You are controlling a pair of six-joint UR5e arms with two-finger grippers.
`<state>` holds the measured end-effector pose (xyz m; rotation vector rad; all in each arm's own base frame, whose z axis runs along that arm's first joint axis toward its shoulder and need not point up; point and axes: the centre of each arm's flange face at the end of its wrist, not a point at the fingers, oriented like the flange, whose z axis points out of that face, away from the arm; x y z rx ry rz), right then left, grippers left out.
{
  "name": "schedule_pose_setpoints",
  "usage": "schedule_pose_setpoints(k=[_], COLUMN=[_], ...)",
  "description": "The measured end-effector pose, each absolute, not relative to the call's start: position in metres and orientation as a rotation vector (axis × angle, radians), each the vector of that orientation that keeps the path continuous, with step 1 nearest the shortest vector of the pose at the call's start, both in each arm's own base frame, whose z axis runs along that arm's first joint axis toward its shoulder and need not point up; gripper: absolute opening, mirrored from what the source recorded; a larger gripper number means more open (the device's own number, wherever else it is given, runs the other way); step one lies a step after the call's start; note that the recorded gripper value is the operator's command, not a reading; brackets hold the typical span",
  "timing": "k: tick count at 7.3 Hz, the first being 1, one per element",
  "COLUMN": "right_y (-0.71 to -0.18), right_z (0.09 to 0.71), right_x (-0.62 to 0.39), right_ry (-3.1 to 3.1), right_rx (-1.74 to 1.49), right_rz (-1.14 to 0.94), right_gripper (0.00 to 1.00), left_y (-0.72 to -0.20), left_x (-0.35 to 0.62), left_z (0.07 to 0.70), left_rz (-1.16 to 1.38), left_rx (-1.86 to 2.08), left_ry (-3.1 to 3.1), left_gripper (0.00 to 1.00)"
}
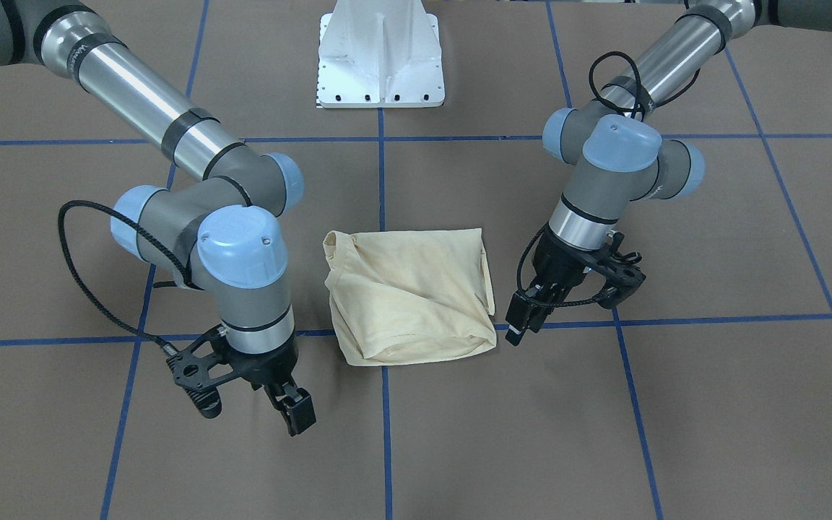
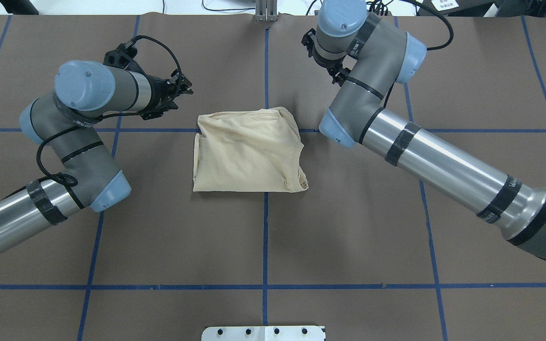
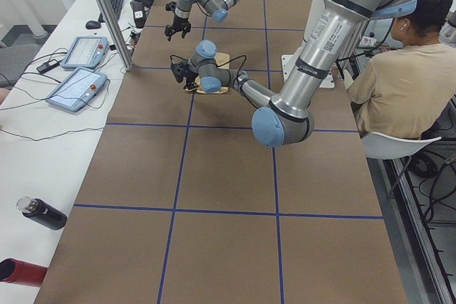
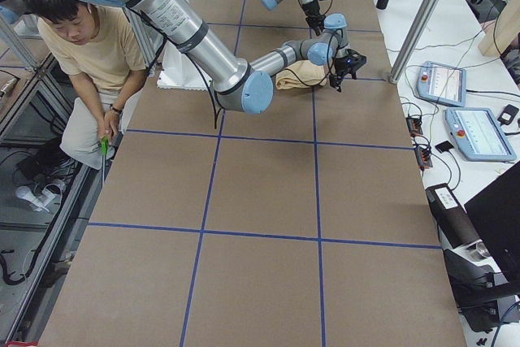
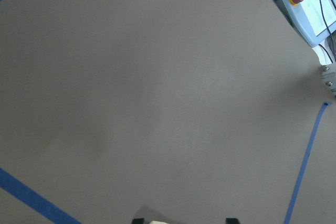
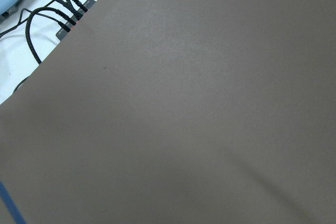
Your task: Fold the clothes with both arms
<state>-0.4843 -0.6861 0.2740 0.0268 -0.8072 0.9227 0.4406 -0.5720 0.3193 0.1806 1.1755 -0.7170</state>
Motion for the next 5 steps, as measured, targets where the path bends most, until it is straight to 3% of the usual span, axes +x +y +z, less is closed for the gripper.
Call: schedule_pose_setpoints(k=[1,5], right_y=[-0.694,-0.714], right_z=[0.302,0.442], right_x=[-0.451,-0.252], right_ry=[-0.793,-0.793], right_rx=[0.030,0.031], right_rz=[0.831,0.399], right_gripper=[1.00,1.00], left_y=[-0.570,-0.539], left_x=[0.428,0.304], left_z=[0.324,0.395], left_rz=[-0.616,-0.139], left_rx=[0.212,0.362], left_ry=[1.164,1.078], left_gripper=[1.00,1.00])
